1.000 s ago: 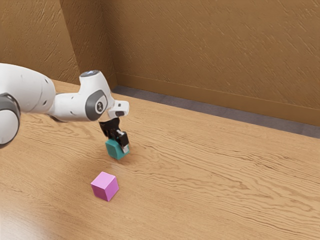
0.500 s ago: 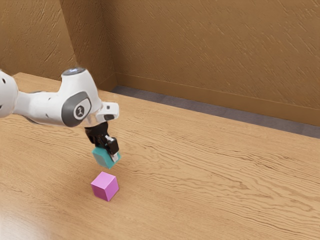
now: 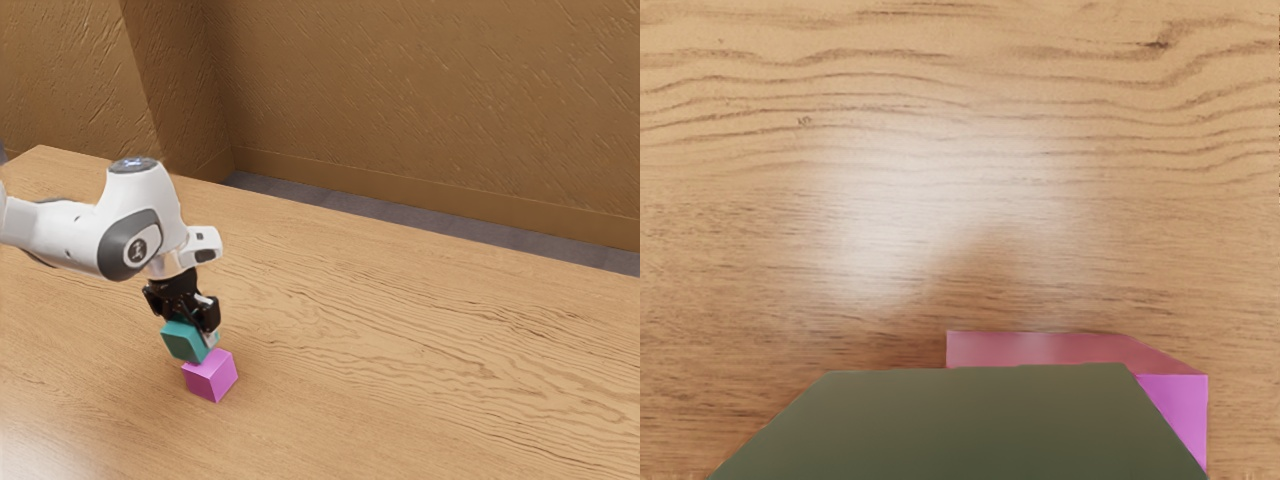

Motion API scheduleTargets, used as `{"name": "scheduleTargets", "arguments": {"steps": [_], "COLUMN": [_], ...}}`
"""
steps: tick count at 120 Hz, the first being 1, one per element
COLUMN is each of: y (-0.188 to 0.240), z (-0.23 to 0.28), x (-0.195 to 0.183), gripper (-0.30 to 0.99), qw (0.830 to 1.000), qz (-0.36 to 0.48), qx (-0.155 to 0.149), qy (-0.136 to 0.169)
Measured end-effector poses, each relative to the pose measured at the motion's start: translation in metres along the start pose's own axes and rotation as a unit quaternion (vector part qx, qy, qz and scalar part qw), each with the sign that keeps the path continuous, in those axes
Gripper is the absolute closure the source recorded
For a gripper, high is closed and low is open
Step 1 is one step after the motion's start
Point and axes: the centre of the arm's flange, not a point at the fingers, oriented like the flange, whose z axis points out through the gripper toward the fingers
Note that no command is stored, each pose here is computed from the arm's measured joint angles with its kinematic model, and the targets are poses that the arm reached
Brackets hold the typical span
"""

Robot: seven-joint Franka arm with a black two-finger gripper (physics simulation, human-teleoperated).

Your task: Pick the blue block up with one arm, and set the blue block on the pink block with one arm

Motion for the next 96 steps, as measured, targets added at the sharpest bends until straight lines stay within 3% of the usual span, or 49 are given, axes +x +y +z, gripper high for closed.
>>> {"name": "scheduleTargets", "arguments": {"steps": [38,62,96], "y": [0.048,0.037,0.037], "z": [0.002,0.001,0.001], "x": [-0.009,-0.009,-0.008], "gripper": [0.29,0.29,0.28], "qw": [1.0,0.999,0.999], "qz": [0.024,0.032,0.037], "qx": [0.017,0.036,0.04], "qy": [-0.004,-0.004,-0.001]}}
